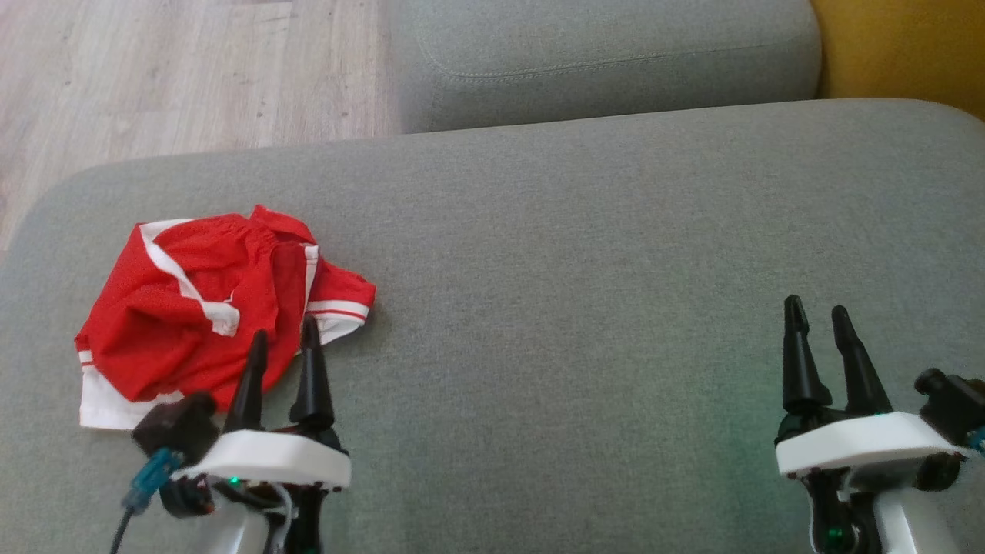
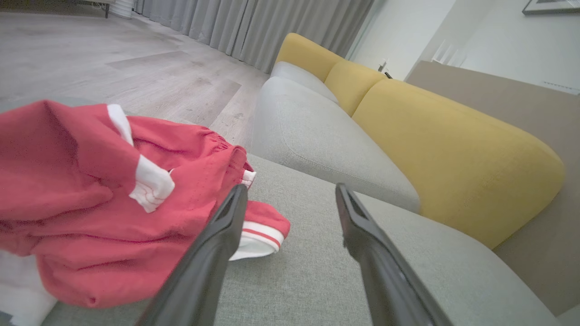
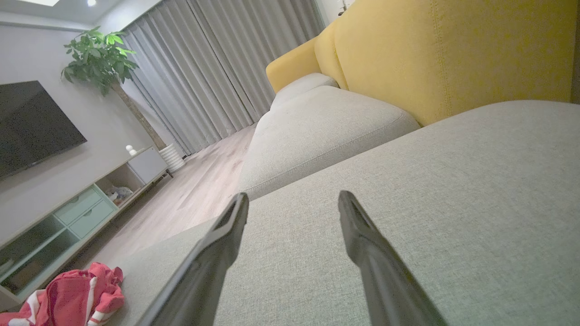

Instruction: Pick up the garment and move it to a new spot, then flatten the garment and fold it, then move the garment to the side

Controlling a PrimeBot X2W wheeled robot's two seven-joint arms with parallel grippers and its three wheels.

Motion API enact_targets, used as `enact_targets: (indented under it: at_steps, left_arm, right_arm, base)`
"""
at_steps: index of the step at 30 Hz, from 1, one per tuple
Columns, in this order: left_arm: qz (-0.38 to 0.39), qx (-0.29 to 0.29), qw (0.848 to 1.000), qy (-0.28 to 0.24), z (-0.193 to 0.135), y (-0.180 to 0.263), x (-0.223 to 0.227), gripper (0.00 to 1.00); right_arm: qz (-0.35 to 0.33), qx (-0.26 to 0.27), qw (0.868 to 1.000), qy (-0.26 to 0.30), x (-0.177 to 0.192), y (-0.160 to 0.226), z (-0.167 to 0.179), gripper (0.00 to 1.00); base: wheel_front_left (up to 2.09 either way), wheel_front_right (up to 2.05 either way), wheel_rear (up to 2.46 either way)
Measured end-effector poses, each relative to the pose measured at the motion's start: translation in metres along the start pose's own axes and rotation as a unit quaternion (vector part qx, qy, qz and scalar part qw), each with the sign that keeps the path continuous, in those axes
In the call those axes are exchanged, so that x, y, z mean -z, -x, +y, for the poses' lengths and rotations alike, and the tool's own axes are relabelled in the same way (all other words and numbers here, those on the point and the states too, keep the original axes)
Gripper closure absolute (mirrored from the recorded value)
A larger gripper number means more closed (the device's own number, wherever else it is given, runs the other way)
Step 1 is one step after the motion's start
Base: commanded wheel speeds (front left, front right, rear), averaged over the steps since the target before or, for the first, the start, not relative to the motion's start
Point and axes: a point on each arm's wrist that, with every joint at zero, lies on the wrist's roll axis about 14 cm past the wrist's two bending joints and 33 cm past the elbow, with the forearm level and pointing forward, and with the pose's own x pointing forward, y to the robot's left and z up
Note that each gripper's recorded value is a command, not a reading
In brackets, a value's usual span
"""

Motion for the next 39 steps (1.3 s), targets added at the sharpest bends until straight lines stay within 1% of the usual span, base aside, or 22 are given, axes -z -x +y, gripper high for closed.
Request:
enact_targets:
  at_steps: [1,13,16,23,28,32,34,37,39]
  left_arm:
    - [0.0,0.0,1.0,0.0,0.0,0.0,0.0,0.0]
    - [0.003,0.034,0.993,-0.11,-0.02,0.0,0.006,0.0]
    - [0.001,0.037,0.988,-0.149,-0.022,-0.002,0.007,0.0]
    - [-0.005,0.064,0.975,-0.213,-0.037,-0.003,0.012,0.0]
    - [-0.012,0.081,0.963,-0.258,-0.045,-0.002,0.015,0.0]
    - [-0.022,0.08,0.962,-0.262,-0.047,-0.002,0.011,0.0]
    - [-0.028,0.076,0.963,-0.258,-0.046,-0.002,0.008,0.0]
    - [-0.042,0.064,0.971,-0.228,-0.043,-0.004,-0.002,0.0]
    - [-0.055,0.056,0.978,-0.194,-0.041,-0.004,-0.011,0.0]
  right_arm:
    - [0.0,0.0,1.0,0.0,0.0,0.0,0.0,0.0]
    - [-0.004,-0.018,0.996,0.09,0.0,0.001,0.008,0.0]
    - [-0.007,-0.025,0.993,0.114,-0.001,0.001,0.012,0.0]
    - [-0.012,-0.039,0.984,0.174,-0.002,0.0,0.018,0.0]
    - [-0.016,-0.052,0.976,0.212,-0.001,-0.001,0.024,0.0]
    - [-0.016,-0.066,0.975,0.212,0.002,-0.001,0.033,0.0]
    - [-0.018,-0.07,0.972,0.222,0.002,-0.001,0.034,0.0]
    - [-0.024,-0.071,0.973,0.22,0.0,-0.002,0.035,0.0]
    - [-0.03,-0.064,0.977,0.2,-0.003,-0.002,0.032,0.0]
  base:
    - [0.0,0.0,0.0]
    - [0.0,0.0,0.0]
    - [0.0,0.0,0.0]
    - [0.0,0.0,0.0]
    - [0.0,0.0,0.0]
    - [0.0,0.0,0.0]
    - [0.0,0.0,0.0]
    - [0.0,0.0,0.0]
    - [0.0,0.0,0.0]
